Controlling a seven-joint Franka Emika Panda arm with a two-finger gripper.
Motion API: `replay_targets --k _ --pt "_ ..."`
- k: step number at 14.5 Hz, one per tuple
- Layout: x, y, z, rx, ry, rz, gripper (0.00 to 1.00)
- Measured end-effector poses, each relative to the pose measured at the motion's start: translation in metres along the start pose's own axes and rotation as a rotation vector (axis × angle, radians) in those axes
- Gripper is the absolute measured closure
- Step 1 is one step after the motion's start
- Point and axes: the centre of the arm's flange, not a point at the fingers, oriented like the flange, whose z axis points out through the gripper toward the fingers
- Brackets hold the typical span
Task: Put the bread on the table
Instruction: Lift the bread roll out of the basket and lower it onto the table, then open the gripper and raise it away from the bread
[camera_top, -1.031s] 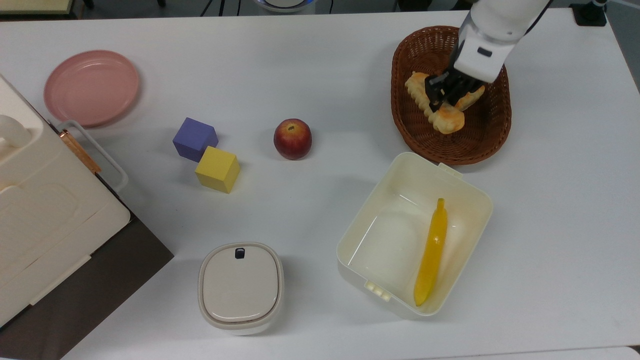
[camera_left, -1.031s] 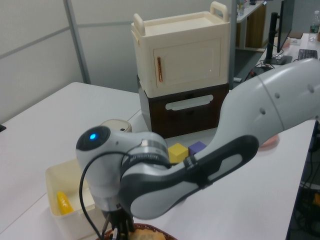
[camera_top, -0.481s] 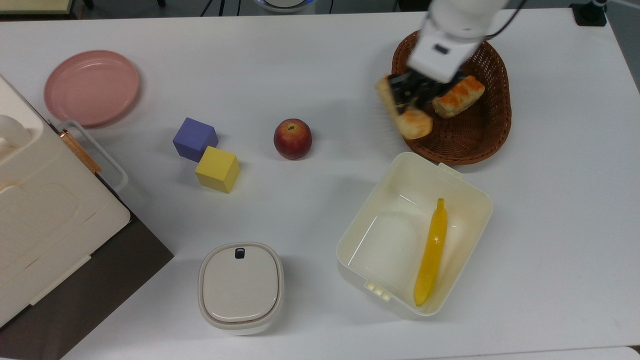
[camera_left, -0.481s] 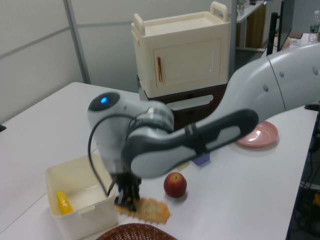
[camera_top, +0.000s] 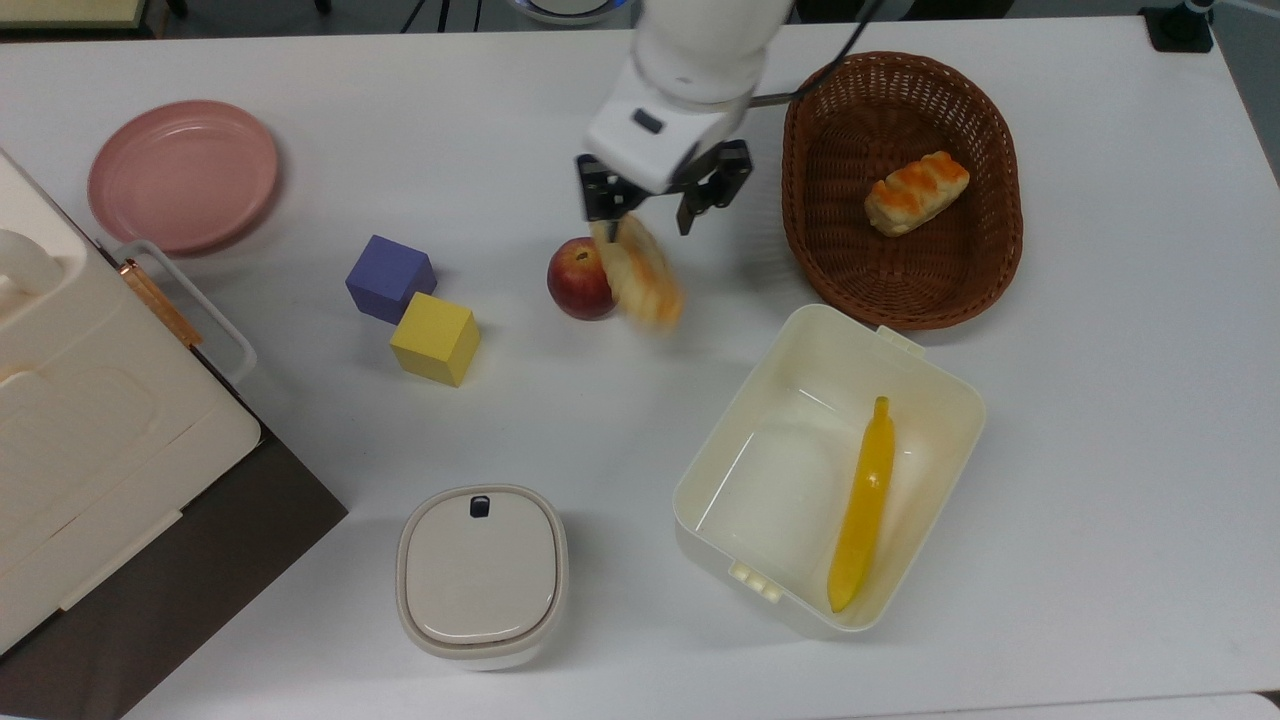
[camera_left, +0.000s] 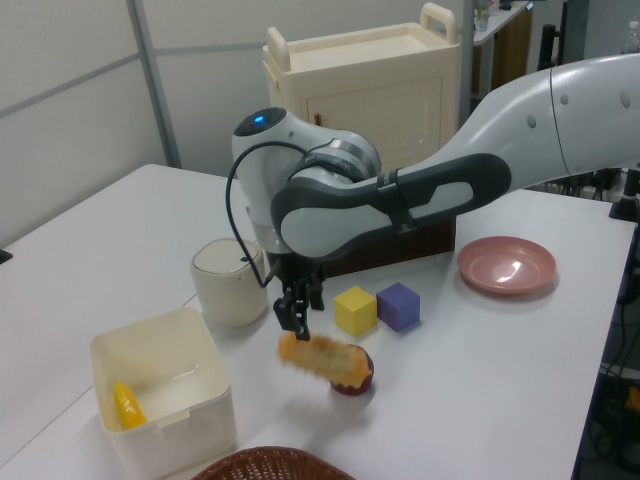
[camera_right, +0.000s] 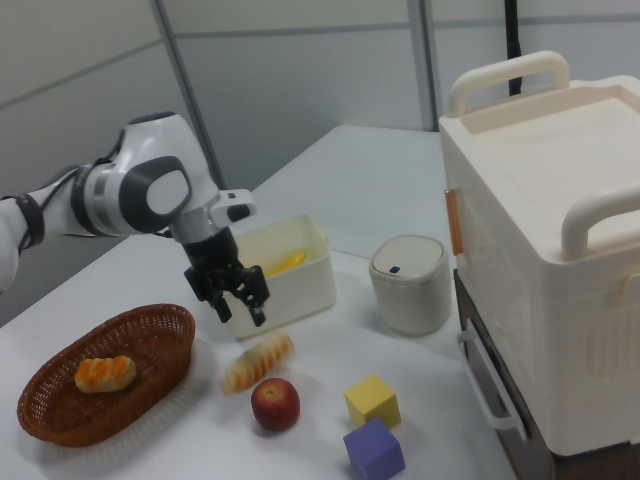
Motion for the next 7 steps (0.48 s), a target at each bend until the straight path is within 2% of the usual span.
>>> replay_targets --k 1,3,7 --pt "0.000 0.009 0.002 0.001 -0.003 0.014 0.15" --pt "-0.001 0.025 0.003 0.001 -0.005 0.039 0.01" --pt "-0.012 0.067 -0.009 0.002 -0.010 0.105 0.00"
